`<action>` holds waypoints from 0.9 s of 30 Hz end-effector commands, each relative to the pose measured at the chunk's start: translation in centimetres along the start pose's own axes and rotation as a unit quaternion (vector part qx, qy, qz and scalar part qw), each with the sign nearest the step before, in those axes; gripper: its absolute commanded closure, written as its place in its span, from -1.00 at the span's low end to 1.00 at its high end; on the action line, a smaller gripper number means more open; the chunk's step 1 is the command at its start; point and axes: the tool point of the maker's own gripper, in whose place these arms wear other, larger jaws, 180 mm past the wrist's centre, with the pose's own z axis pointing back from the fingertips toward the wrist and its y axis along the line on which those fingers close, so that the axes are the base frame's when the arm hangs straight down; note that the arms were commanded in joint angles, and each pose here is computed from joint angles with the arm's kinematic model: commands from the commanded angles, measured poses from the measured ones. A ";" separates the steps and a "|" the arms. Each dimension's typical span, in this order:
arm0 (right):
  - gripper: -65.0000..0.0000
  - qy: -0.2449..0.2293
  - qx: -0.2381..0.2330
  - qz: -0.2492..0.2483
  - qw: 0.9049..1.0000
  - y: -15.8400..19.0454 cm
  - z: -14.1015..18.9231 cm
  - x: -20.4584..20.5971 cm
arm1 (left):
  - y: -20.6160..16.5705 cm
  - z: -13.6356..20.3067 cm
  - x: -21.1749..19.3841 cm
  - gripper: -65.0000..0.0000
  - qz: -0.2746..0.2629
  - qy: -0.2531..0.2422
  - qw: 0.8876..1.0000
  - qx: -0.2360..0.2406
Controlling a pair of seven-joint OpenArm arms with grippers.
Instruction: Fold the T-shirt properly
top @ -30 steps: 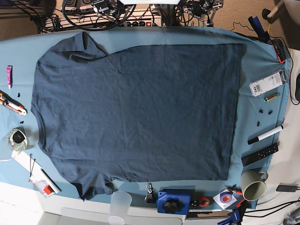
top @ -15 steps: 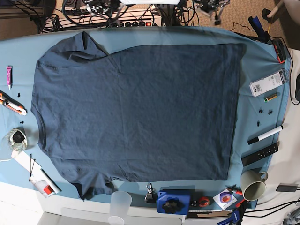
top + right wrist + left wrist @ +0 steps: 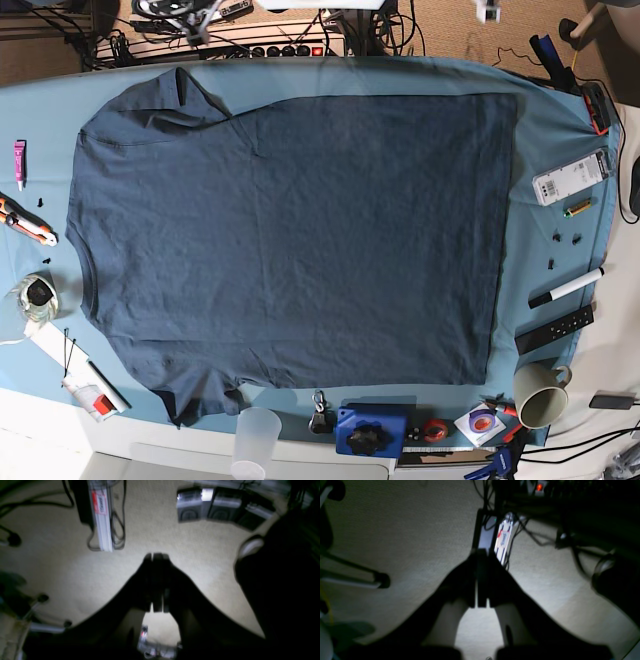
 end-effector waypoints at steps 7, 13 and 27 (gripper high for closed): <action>1.00 -0.019 0.002 0.052 0.998 -0.1 3.6 -1.4 | 2.4 5.9 -0.3 1.00 -0.040 -0.035 0.998 0.022; 1.00 -0.035 0.013 0.087 0.995 1.5 6.1 -1.2 | 6.1 10.4 0.7 1.00 -0.051 -0.007 0.990 0.130; 1.00 -0.078 0.037 -0.010 0.996 0.6 15.6 0.5 | 3.8 21.3 5.5 1.00 0.025 -0.053 0.988 0.140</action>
